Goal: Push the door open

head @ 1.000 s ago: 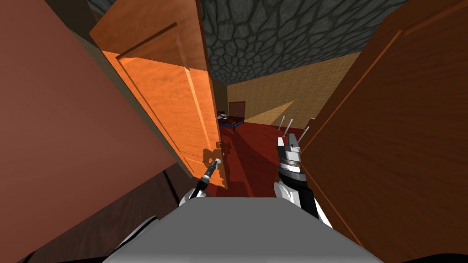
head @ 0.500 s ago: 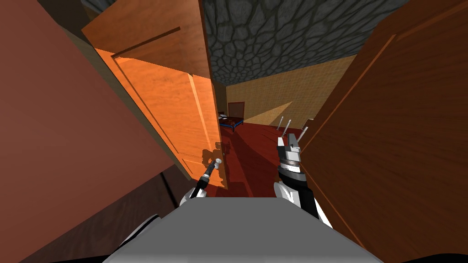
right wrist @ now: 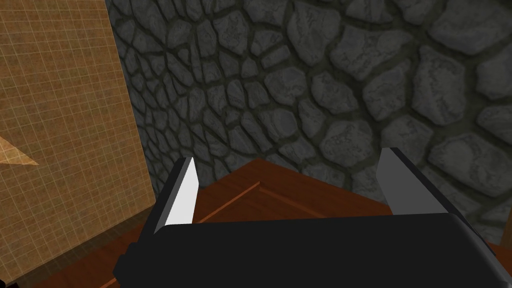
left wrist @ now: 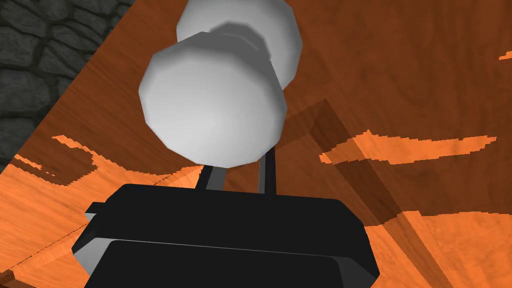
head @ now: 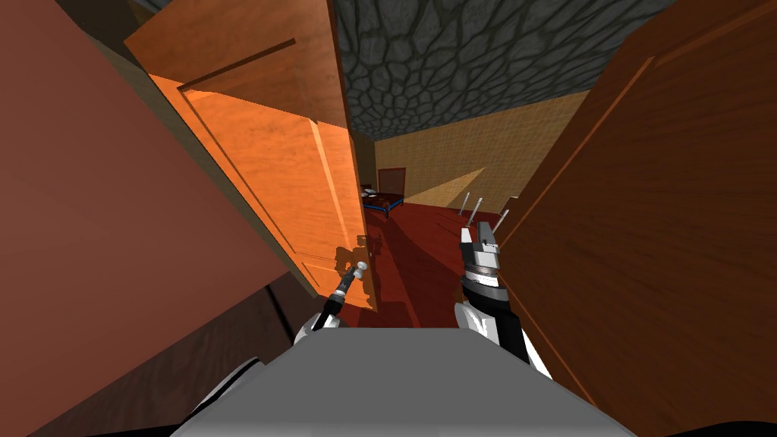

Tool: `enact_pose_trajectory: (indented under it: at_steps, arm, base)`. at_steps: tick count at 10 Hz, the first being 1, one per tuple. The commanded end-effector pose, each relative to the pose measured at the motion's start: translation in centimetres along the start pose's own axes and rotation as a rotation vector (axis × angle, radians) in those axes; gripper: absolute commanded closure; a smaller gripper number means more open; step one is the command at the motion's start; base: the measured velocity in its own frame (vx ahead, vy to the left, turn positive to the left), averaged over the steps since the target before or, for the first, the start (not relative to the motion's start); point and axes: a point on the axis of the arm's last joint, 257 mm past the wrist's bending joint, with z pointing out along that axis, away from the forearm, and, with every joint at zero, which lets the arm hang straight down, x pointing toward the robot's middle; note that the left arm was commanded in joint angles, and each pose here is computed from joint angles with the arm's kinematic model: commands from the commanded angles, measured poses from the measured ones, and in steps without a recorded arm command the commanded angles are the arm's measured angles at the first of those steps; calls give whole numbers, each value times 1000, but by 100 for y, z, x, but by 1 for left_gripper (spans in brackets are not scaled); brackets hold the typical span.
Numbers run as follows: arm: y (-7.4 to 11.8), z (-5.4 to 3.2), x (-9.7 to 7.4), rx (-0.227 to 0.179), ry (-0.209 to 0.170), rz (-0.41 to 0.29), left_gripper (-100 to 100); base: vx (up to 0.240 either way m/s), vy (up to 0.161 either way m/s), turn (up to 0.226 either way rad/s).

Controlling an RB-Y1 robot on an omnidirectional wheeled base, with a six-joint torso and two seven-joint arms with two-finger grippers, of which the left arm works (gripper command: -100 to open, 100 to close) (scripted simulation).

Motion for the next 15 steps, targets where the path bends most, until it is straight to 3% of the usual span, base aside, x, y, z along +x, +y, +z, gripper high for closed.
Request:
enact_pose_trajectory:
  at_steps: [1, 12, 13, 15]
  arm:
    - [32, -48, 8, -4, 8, 52, -100]
    - [243, -260, -140, -15, 34, 414, -100]
    - [243, -260, -140, -15, 34, 420, -100]
    - [299, -318, -179, -18, 42, 506, -100]
  base:
    - [-63, -29, -12]
    - [-48, -26, -5]
    - [-28, -22, 0]
    - [-42, -27, -6]
